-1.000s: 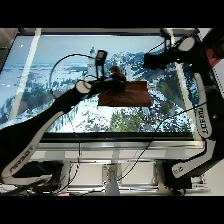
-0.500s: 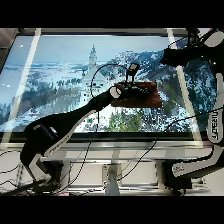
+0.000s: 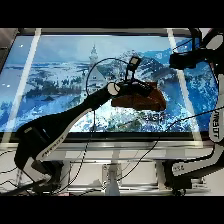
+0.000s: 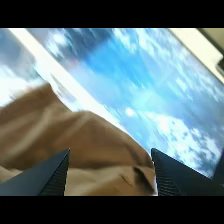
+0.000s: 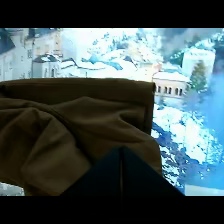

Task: Fold the clothes and pants, and hang the long-sleeved shirts on hangers.

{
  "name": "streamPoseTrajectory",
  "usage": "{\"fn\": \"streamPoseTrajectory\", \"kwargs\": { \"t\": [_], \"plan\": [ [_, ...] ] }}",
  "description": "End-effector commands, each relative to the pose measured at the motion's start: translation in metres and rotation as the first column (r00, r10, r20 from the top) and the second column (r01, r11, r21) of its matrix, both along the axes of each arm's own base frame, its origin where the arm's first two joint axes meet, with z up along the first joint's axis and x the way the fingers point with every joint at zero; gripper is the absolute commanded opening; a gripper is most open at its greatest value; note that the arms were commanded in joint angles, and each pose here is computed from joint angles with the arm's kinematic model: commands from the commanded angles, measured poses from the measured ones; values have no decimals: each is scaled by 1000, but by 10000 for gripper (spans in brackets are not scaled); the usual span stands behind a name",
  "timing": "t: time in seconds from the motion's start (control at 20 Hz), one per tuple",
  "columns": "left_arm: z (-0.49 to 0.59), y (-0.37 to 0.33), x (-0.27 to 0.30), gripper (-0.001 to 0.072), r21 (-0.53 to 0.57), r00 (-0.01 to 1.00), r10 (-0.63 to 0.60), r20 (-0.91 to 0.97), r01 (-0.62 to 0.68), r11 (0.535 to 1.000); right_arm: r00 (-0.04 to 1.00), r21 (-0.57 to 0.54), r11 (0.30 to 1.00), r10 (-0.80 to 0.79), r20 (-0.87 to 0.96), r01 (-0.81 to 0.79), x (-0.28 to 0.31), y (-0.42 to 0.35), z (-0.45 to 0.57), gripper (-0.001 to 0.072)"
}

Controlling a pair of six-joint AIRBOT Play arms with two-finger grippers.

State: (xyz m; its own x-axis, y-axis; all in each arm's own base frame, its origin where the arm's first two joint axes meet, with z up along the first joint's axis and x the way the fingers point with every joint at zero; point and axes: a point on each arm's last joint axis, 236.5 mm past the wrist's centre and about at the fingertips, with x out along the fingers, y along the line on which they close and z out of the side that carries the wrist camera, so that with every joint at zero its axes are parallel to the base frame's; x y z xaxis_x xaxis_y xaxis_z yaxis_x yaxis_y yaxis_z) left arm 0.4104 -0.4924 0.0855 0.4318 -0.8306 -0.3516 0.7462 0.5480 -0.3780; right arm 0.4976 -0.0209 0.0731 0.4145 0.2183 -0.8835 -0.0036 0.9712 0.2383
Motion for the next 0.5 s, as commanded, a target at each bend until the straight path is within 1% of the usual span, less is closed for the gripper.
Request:
{"fn": "streamPoseTrajectory", "kwargs": {
  "t": [0.0,0.05,0.1,0.15,0.2,0.25,0.3,0.35,0.4,0.45],
  "plan": [
    [29,35,18,578,17,999,-1,48,0,1000,995,39,999,9,-101,-5,-28,-30,-40,9],
    [30,45,19,578,23,999,-18,30,17,1000,993,132,991,38,-113,-23,-37,-25,-50,12],
    [27,54,19,577,34,999,-42,2,42,999,990,248,967,94,-107,-65,-47,-11,-56,36],
    [21,62,16,577,47,997,-72,-33,73,996,985,360,928,140,-102,-94,-58,5,-58,93],
    [14,69,14,577,59,993,-97,-65,101,993,978,443,890,176,-115,-108,-71,20,-61,129],
    [9,75,12,577,66,989,-115,-92,121,990,962,492,863,221,-160,-116,-89,32,-70,125],
    [5,81,12,576,71,986,-126,-113,134,988,934,513,847,287,-214,-143,-112,42,-81,125],
    [3,86,14,576,67,984,-121,-133,131,989,898,536,825,359,-255,-177,-135,53,-92,145],
    [3,89,16,577,63,983,-110,-145,121,991,888,560,811,372,-269,-170,-143,62,-99,295],
    [3,90,17,577,63,984,-107,-144,118,991,884,589,793,377,-276,-154,-147,75,-104,551]
  ]
}}
